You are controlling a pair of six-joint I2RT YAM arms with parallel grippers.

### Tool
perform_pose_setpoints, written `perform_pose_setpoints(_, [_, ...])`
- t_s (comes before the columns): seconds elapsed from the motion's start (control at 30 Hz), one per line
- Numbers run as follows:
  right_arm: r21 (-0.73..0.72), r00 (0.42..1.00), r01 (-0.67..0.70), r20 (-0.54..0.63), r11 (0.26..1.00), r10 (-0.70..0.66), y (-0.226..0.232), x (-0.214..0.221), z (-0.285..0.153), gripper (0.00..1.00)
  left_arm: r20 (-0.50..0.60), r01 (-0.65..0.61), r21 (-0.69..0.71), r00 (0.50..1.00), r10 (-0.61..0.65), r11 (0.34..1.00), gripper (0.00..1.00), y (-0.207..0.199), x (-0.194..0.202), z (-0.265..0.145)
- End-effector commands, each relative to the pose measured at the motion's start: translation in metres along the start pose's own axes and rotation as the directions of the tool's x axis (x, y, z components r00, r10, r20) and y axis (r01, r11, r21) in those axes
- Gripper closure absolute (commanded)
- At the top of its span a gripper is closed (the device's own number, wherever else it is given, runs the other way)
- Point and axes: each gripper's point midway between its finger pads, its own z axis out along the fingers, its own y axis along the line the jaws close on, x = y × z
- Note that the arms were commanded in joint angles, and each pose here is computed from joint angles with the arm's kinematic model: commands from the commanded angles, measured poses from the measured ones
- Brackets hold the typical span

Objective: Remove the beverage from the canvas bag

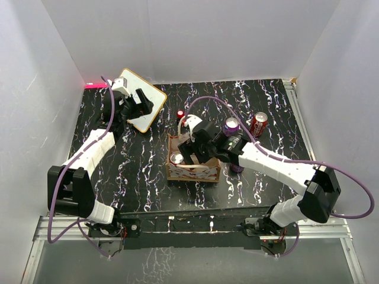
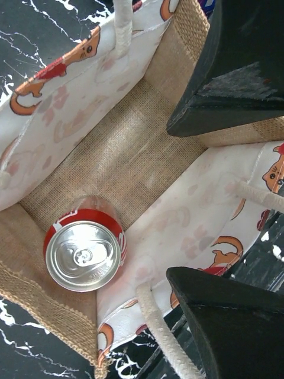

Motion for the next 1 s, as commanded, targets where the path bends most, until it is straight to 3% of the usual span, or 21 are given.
perform_pose_setpoints(0.0, [-0.019, 0.997, 0.081, 0.020, 0.997, -0.080, 0.010, -0.001, 0.003, 0.05, 0.021, -0.011, 0.021, 1.000, 0.010, 1.000, 0.03, -0.008, -0.013, -0.001])
perform_pose_setpoints(0.33, [-0.062, 0.990, 0.138, -0.025, 0.988, -0.140, 0.038, 0.015, 0.024, 0.01, 0.011, -0.006, 0.024, 1.000, 0.005, 1.000, 0.03, -0.008, -0.010, 0.002])
perform_pose_setpoints(0.67, [-0.014, 0.988, 0.155, -0.004, 0.988, -0.155, 0.040, 0.000, 0.055, 0.01, 0.016, -0.007, 0.021, 1.000, 0.006, 1.000, 0.03, -0.007, -0.011, 0.001])
perform_pose_setpoints(0.97, [-0.024, 0.944, 0.313, 0.120, 0.949, -0.308, 0.043, -0.021, 0.071, 0.00, 0.013, -0.005, 0.022, 1.000, 0.005, 1.000, 0.03, -0.008, -0.011, 0.001])
